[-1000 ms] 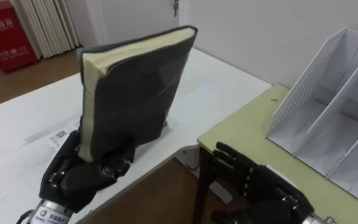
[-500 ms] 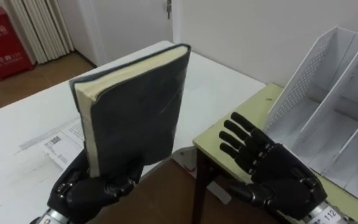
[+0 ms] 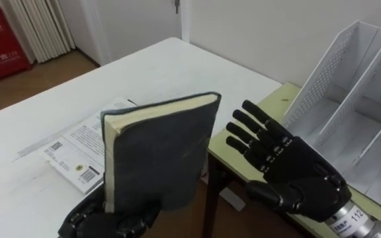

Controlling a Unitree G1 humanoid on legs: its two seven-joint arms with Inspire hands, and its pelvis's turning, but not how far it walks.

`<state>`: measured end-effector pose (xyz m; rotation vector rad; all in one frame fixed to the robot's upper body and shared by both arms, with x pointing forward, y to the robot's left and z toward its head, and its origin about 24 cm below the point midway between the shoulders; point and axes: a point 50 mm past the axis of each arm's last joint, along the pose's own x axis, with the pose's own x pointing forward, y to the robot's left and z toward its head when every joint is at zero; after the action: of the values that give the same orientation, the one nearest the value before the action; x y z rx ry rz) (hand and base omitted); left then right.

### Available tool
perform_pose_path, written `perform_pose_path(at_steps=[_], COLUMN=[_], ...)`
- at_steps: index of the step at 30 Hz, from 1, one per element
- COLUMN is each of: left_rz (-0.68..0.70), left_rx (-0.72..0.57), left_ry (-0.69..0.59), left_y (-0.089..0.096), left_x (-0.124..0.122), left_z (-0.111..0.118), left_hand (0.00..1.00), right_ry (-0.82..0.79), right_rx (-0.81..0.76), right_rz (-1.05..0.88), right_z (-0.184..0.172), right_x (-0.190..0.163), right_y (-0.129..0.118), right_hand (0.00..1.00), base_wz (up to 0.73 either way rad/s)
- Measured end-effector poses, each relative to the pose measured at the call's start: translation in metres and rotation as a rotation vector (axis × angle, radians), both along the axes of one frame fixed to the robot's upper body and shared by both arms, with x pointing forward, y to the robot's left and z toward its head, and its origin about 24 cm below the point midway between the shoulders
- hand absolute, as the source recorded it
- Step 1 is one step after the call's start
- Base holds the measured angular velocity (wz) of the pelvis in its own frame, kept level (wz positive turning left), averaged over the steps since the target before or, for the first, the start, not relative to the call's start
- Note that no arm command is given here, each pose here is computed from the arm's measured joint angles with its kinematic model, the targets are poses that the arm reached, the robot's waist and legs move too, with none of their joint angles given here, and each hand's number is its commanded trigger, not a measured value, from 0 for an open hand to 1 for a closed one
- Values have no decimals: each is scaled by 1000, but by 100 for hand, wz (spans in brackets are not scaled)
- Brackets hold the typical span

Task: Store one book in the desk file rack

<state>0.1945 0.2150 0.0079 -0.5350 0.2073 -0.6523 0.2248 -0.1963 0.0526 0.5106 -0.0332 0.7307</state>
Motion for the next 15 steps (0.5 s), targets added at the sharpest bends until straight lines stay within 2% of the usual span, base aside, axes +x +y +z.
perform_pose_path(at_steps=[15], left_rz=[-106], left_rx=[16], left_ry=[16], left_y=[-5], left_x=[-4], left_z=[-2], left_hand=[100], right_ry=[21], right_rx=[-32], right_rz=[92], right_z=[-4], right_x=[-2], right_y=[12], right_hand=[0], base_wz=[-1])
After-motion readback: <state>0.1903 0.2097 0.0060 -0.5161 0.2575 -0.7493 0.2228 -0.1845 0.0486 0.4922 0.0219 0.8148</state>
